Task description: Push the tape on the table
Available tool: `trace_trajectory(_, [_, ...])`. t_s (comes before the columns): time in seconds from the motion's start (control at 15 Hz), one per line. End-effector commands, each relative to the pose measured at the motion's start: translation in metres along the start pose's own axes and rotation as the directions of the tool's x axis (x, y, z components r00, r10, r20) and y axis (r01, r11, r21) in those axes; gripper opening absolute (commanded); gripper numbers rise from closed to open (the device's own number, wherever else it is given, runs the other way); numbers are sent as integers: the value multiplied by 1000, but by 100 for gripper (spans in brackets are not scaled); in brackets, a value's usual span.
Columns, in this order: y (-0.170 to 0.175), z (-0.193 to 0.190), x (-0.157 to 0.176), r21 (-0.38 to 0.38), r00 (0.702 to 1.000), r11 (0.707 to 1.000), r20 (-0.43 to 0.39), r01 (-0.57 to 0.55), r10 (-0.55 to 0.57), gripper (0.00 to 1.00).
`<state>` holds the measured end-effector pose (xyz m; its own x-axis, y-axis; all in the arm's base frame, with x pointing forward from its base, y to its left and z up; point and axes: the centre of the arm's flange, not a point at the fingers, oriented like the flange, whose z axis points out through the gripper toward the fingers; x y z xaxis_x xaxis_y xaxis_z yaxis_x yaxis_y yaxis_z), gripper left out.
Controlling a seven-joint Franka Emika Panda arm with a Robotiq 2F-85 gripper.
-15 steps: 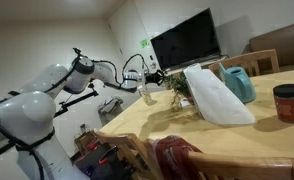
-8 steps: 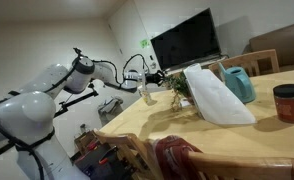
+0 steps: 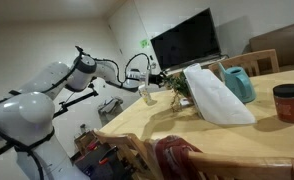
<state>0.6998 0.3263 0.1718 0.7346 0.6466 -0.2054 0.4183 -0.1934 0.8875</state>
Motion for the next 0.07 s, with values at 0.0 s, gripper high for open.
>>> trace_trajectory(0.0, [-2, -1, 0, -1, 1000, 1000, -1, 2, -2, 23])
